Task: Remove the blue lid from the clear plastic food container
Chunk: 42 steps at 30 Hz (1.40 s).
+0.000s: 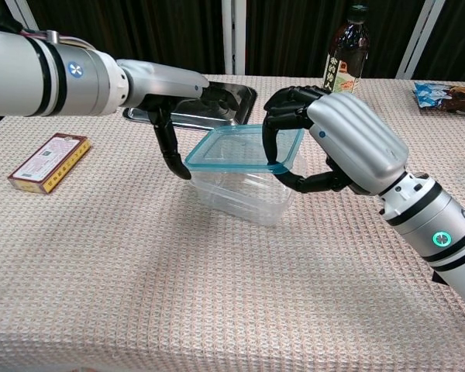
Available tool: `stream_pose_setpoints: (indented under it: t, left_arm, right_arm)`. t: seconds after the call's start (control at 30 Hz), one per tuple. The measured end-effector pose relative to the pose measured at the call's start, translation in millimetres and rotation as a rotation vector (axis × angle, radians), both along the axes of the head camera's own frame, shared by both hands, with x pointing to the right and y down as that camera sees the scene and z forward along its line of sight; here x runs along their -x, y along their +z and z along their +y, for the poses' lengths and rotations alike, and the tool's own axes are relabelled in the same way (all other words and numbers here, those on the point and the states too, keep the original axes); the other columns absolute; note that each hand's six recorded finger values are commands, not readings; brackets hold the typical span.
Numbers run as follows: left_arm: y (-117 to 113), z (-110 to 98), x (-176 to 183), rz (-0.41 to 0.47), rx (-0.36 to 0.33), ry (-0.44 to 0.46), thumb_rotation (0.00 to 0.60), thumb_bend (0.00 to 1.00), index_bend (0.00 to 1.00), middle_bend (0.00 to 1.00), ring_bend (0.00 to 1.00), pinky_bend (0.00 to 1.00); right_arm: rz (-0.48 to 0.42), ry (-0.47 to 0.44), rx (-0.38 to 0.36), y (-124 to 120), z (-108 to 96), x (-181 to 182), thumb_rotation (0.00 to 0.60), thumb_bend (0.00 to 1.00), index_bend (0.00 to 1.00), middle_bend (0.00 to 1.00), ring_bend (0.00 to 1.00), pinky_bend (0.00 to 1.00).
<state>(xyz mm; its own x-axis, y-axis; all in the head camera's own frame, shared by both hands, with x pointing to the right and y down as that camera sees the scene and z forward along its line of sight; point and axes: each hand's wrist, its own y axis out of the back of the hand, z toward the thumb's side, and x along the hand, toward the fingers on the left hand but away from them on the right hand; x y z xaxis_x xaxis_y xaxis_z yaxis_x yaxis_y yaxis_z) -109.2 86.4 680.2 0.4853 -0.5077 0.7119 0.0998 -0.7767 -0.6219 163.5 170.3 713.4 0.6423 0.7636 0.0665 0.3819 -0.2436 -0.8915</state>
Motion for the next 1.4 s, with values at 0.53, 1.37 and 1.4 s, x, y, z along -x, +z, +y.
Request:
stream_pose_setpoints:
  t: [0.53,1.37,1.4]
  left_arm:
    - [-30,-22,107,-0.085,-0.255,-0.168,0.600,0.00,0.00,0.00,0.00,0.00]
    - [-82,35,273,-0.189,-0.526,-0.412,0.600,0.00,0.04,0.03,0.00,0.00]
    - [-85,37,279,-0.205,-0.544,-0.410,0.600,0.00,0.06,0.04,0.00,0.00]
  right_arm:
    - [0.023,0.161,-0.173,-29,-50,-55,0.600,0.34,0.90,0.49,0.27,0.30]
    - [0.246,0.258,0.185,-33,-48,-156,0.600,0.05,0.00,0.05,0.00,0.00]
    - [0.246,0.266,0.201,-44,-46,-165,0.600,0.06,0.00,0.07,0.00,0.01]
